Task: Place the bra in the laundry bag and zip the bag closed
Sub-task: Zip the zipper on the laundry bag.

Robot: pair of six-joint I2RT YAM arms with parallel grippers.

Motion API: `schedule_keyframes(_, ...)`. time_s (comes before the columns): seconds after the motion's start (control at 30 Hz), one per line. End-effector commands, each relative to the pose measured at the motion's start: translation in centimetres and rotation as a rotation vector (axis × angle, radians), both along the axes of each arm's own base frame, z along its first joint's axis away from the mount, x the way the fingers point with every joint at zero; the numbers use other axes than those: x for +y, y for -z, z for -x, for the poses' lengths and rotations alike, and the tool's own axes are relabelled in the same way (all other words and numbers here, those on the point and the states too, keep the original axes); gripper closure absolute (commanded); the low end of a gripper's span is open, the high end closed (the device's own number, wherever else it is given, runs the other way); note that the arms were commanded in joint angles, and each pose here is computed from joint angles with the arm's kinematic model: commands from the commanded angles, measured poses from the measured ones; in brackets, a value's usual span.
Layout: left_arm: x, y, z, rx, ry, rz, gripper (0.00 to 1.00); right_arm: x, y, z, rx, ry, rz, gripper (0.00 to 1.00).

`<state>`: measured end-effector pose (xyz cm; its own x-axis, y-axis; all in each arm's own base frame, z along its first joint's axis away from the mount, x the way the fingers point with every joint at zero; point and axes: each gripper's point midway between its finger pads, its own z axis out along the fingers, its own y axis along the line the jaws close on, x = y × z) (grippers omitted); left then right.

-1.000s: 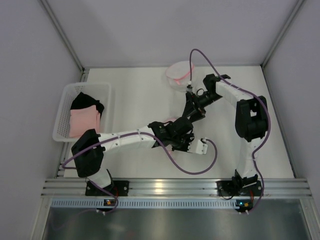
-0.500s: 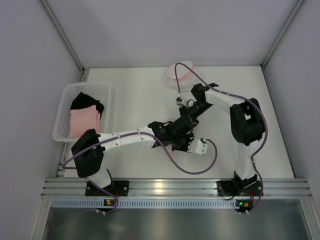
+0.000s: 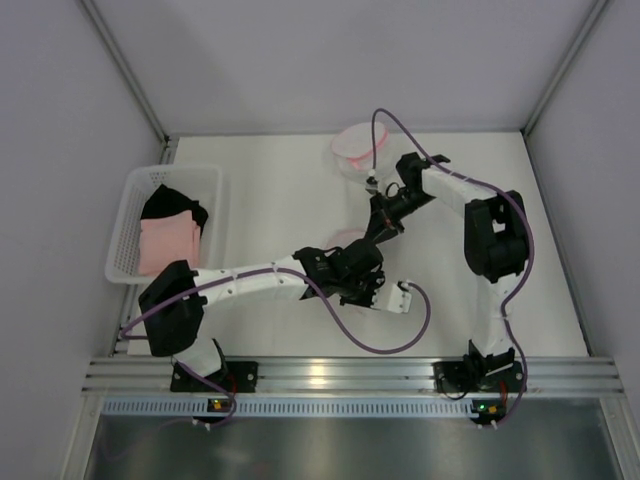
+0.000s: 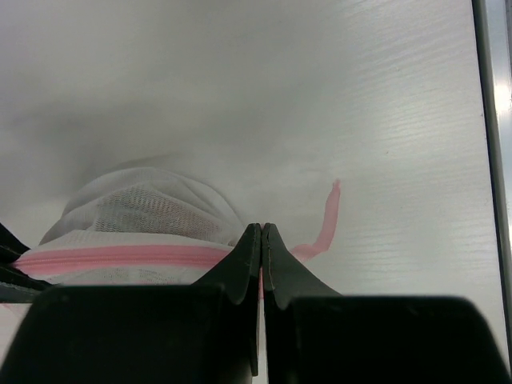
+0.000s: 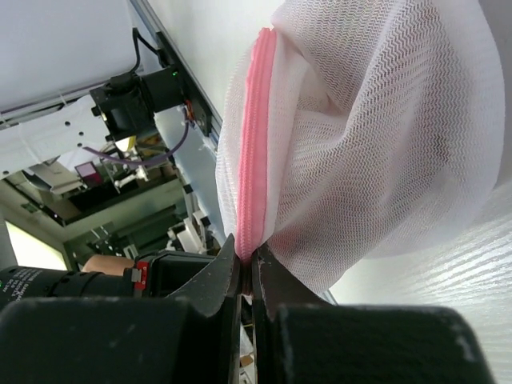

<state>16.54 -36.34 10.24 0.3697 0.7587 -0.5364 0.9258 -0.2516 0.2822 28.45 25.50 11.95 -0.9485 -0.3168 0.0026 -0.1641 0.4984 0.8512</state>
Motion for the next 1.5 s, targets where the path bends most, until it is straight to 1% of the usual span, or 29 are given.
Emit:
schedule_keyframes(0.0, -0.5, -1.2, 2.2, 0.048, 0.052, 0.046, 1.0, 0.9, -1.5, -3.0, -0.11, 0.03, -0.065, 1.0)
schedule_keyframes(0.03, -0.5, -1.2, 2.1, 0.041, 0.05, 0.043, 1.0, 0.9, -1.6, -3.0, -0.106, 0.03, -0.068, 0.93)
schedule_keyframes(0.07, -0.6, -1.4, 1.7, 0.023, 0.042, 0.041, 1.0, 0.8, -1.6, -2.9, -0.109, 0.026, -0.064, 0.66)
schedule_keyframes(0.1, -0.5, -1.2, 1.4, 0.017, 0.029, 0.033, 1.0, 0.8, -1.7, -2.8, -0.105, 0.027, -0.062, 0.66)
schedule_keyframes(0.13, -0.7, -1.4, 1.0, 0.013, 0.02, 0.036, 1.0, 0.5, -1.9, -2.7, -0.131, 0.017, -0.051, 0.41)
schedule_keyframes(0.17, -0.8, -1.2, 0.7, 0.016, 0.007, 0.032, 1.0, 0.2, -2.2, -2.5, -0.133, 0.015, -0.036, 0.36)
schedule_keyframes(0.2, -0.9, -1.3, 0.4, 0.017, 0.0, 0.035, 1.0, -0.1, -2.5, -2.5, -0.137, 0.016, -0.021, 0.33)
schedule_keyframes(0.23, -1.0, -1.8, -0.3, 0.013, -0.02, 0.046, 1.0, -0.8, -2.5, -2.7, -0.203, -0.006, 0.002, 0.29)
schedule_keyframes(0.27, -1.1, -1.7, -0.7, 0.014, -0.033, 0.046, 1.0, -1.3, -3.3, -2.7, -0.206, -0.01, 0.021, 0.29)
schedule_keyframes(0.33, -1.3, -2.3, -1.7, 0.003, -0.058, 0.057, 1.0, -2.8, -4.4, -3.1, -0.262, -0.003, 0.045, 0.27)
schedule_keyframes(0.37, -1.4, -2.3, -2.0, 0.003, -0.064, 0.056, 1.0, -3.4, -4.6, -2.9, -0.266, 0.001, 0.05, 0.26)
schedule_keyframes(0.43, -1.6, -2.7, -2.9, 0.002, -0.082, 0.068, 1.0, -4.5, -5.0, -2.0, -0.274, -0.001, 0.059, 0.26)
schedule_keyframes(0.5, -1.7, -2.6, -3.3, 0.005, -0.09, 0.068, 1.0, -4.9, -4.2, -0.3, -0.223, -0.021, 0.059, 0.26)
schedule_keyframes(0.57, -1.9, -2.8, -3.7, 0.005, -0.095, 0.073, 1.0, -4.8, -3.5, 1.7, -0.146, -0.032, 0.03, 0.26)
schedule_keyframes(0.73, -2.0, -2.7, -4.1, 0.003, -0.091, 0.073, 1.0, -2.6, -2.3, 3.8, -0.045, -0.048, -0.035, 0.24)
schedule_keyframes(0.83, -2.1, -2.7, -4.4, 0.003, -0.092, 0.075, 1.0, -1.2, -1.5, 4.1, -0.031, -0.077, -0.025, 0.24)
schedule_keyframes(0.9, -2.3, -2.7, -4.3, 0.011, -0.092, 0.076, 1.0, -0.5, -1.1, 3.6, -0.056, -0.081, -0.022, 0.24)
schedule_keyframes(0.93, -2.4, -2.7, -4.4, 0.013, -0.096, 0.076, 1.0, -0.1, -0.8, 3.7, -0.041, -0.082, -0.017, 0.24)
schedule_keyframes(1.0, -2.5, -2.5, -4.5, 0.018, -0.104, 0.076, 1.0, 0.3, -0.6, 3.6, -0.045, -0.093, -0.02, 0.28)
schedule_keyframes(1.03, -2.4, -2.5, -4.5, 0.019, -0.109, 0.073, 1.0, 0.4, -0.3, 3.9, -0.037, -0.104, -0.016, 0.34)
schedule_keyframes(1.1, -2.3, -2.5, -4.5, 0.019, -0.116, 0.074, 1.0, 0.4, 0.1, 3.9, -0.038, -0.11, -0.01, 0.42)
schedule_keyframes(1.13, -2.2, -2.5, -4.5, 0.02, -0.119, 0.073, 1.0, 0.3, 0.5, 3.9, -0.039, -0.113, 0.004, 0.5)
schedule_keyframes(1.17, -2.2, -2.7, -4.4, 0.025, -0.113, 0.08, 1.0, 0.2, 0.7, 3.9, -0.043, -0.117, 0.012, 0.55)
schedule_keyframes(1.2, -2.2, -2.9, -4.2, 0.025, -0.11, 0.084, 1.0, 0.1, 1.0, 3.8, -0.052, -0.119, 0.023, 0.69)
schedule_keyframes(1.3, -2.1, -3.0, -3.8, 0.038, -0.106, 0.09, 1.0, -0.1, 1.0, 3.3, -0.066, -0.119, 0.035, 0.89)
schedule_keyframes(1.33, -2.0, -3.1, -3.7, 0.037, -0.103, 0.095, 1.0, -0.1, 0.8, 2.9, -0.074, -0.116, 0.034, 1.0)
schedule_keyframes(1.47, -0.6, -1.7, -2.6, 0.049, -0.087, 0.059, 1.0, -0.4, 0.4, 2.1, -0.094, -0.111, 0.03, 1.0)
